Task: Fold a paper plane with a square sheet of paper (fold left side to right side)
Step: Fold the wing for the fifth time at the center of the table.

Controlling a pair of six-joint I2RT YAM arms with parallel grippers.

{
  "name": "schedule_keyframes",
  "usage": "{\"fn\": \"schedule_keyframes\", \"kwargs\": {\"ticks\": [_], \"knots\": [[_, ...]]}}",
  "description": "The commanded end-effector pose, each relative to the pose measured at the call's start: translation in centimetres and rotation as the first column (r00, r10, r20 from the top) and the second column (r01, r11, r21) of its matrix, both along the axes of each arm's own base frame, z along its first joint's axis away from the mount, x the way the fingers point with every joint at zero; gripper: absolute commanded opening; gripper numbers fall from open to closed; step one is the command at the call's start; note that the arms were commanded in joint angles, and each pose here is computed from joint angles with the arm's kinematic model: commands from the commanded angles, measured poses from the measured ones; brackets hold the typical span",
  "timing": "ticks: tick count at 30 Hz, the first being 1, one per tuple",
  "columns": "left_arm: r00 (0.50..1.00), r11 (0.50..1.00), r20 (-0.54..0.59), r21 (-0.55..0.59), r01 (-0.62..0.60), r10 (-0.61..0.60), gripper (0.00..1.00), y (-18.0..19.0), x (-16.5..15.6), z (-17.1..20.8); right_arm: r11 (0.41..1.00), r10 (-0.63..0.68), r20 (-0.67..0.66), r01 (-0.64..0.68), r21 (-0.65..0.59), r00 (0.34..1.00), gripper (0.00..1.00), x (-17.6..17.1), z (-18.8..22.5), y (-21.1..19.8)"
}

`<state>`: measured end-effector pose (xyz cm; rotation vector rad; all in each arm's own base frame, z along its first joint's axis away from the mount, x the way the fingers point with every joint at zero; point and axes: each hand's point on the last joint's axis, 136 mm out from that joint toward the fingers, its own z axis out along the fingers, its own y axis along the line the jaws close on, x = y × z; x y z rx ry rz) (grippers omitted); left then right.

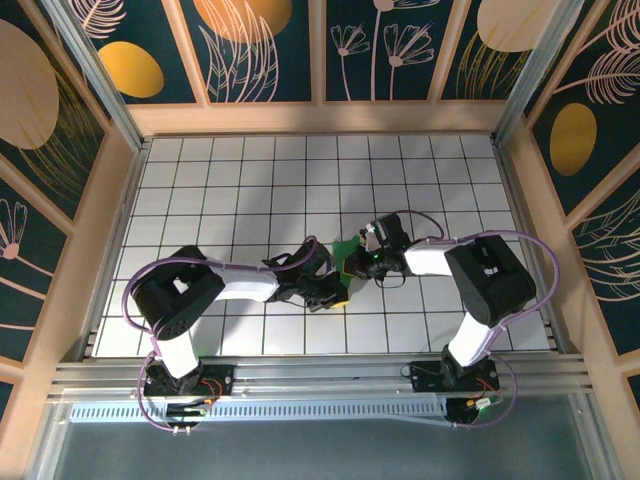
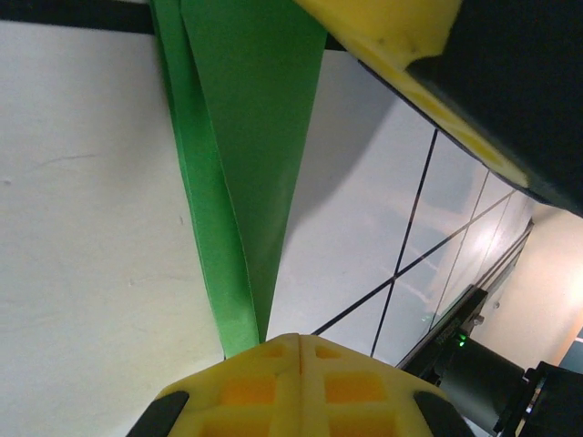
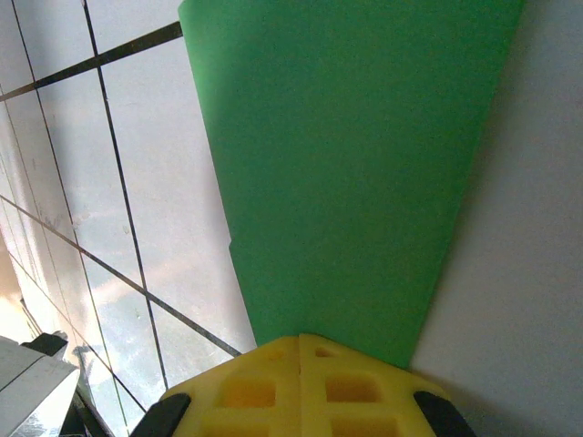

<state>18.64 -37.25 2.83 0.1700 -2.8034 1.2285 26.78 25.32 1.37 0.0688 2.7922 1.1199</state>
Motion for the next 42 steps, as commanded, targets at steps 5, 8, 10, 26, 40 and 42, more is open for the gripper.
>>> {"fn": "schedule_keyframes", "kwargs": {"ticks": [5,8,10,26,40,42], "knots": [[0.999,1.000,-0.040,0.005,-0.004,0.004,0.00,0.0,-0.5,-1.1,0.976,-0.044,-0.130,0.014,-0.216,0.991,0.00,-3.4,-5.3,-3.5],[0.999,1.000,-0.044,0.007,-0.003,0.003,0.00,0.1,-0.6,-1.3,0.977,-0.043,-0.130,0.014,-0.215,0.991,0.00,-3.4,-5.3,-3.5],[0.999,1.000,-0.046,0.009,-0.003,0.003,0.00,0.1,-0.7,-1.4,0.976,-0.043,-0.129,0.014,-0.216,0.991,0.00,-3.4,-5.3,-3.5],[0.998,1.000,-0.054,0.021,-0.010,0.011,0.00,0.5,-0.8,-1.8,0.974,-0.044,-0.135,0.012,-0.228,0.990,0.00,-3.4,-5.5,-3.7],[0.998,1.000,-0.059,0.024,-0.012,0.013,0.00,0.8,-1.1,-2.0,0.972,-0.040,-0.140,0.006,-0.234,0.989,0.00,-3.4,-5.7,-3.7],[0.998,1.000,-0.060,0.024,-0.016,0.018,0.00,0.9,-1.1,-2.0,0.972,-0.041,-0.141,0.007,-0.236,0.989,0.00,-3.4,-5.7,-3.7]]}}
